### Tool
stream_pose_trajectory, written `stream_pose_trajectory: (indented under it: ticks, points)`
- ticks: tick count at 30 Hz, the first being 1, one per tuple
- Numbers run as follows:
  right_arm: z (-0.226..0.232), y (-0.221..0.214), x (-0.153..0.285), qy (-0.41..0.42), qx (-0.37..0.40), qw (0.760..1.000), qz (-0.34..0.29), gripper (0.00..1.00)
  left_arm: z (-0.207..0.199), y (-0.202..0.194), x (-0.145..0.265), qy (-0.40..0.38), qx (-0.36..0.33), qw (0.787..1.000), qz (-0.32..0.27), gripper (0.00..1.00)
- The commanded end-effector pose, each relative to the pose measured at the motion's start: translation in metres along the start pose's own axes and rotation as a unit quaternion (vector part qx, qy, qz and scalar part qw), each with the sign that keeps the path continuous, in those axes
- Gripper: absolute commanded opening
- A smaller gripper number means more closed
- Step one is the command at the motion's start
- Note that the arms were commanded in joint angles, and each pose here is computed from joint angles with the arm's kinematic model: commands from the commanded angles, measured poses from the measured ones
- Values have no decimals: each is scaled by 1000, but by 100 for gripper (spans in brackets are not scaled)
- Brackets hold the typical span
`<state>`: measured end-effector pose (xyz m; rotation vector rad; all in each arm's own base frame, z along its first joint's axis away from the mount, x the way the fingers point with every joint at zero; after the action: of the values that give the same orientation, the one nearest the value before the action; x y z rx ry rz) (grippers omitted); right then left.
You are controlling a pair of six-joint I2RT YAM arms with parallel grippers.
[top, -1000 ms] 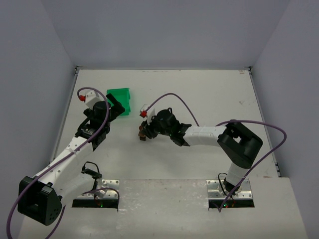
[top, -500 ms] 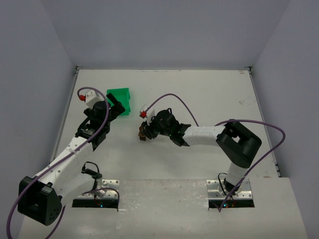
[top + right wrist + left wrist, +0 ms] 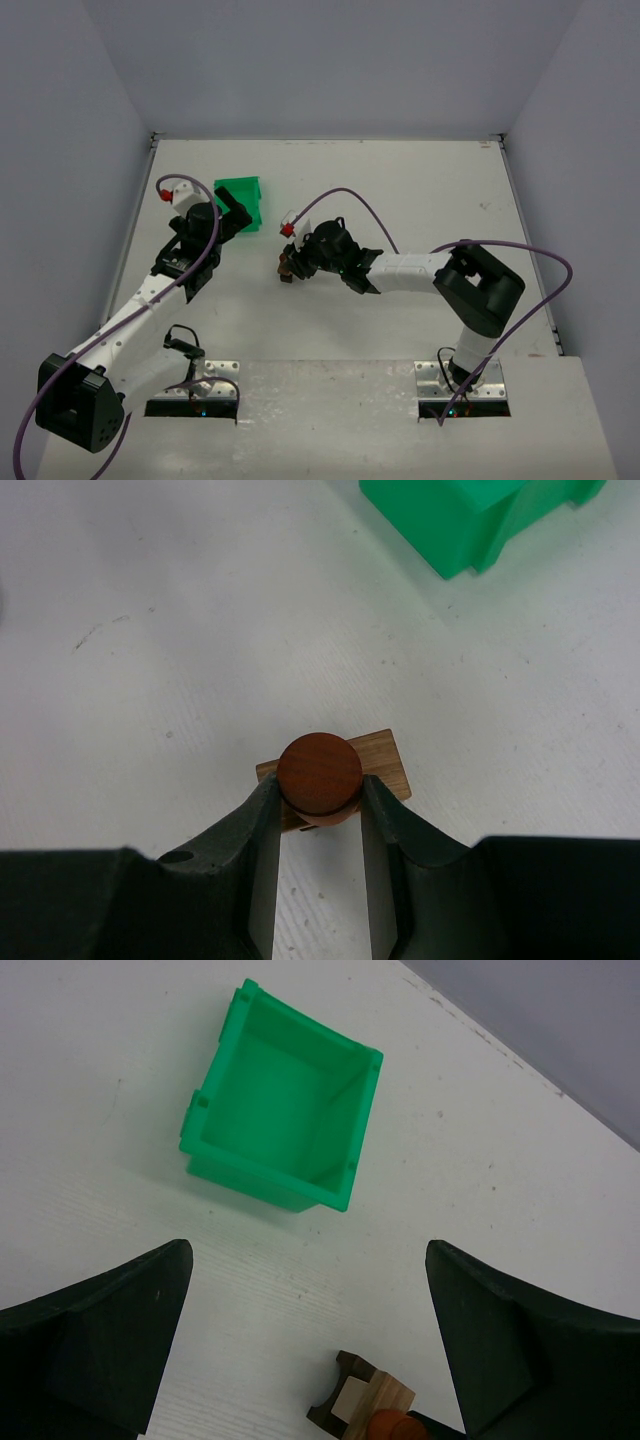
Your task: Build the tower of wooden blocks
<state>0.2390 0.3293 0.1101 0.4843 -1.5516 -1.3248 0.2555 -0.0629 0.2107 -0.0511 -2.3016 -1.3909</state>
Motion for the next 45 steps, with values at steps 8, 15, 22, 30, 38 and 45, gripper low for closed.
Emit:
stream_pose_trajectory:
  ticks: [8, 15, 22, 30, 38, 45]
  points:
    - [1, 26, -8, 1, 20, 998, -52, 28, -3, 4, -3, -14, 2, 1000, -13, 100]
    - [0, 26, -8, -2, 24, 998, -51, 29, -5, 3, -5, -21, -4, 1000, -6, 100]
    - [-1, 23, -9, -5, 21, 999, -44, 29, -5, 3, -4, -22, -3, 1000, -7, 100]
    - [-1, 23, -7, -5, 22, 999, -45, 30, -6, 2, -5, -25, -6, 1000, -4, 100]
    - [-1, 22, -4, -8, 20, 999, -49, 33, -6, 2, -5, -26, -6, 1000, -3, 100]
    - [0, 22, -1, -7, 20, 999, -50, 35, -6, 2, -5, -27, -7, 1000, -2, 100]
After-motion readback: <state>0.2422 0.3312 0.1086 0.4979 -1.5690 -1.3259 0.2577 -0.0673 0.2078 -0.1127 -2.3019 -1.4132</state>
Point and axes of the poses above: each gripper's point midway between its finger pads, its own x axis back along the fingers, its own z axis along the line the jaws close on, y = z × x, the point moved 8 cm from there along x, back along the fingers, and after that the axes turned 3 degrees about -x, right-handed, at the moved point
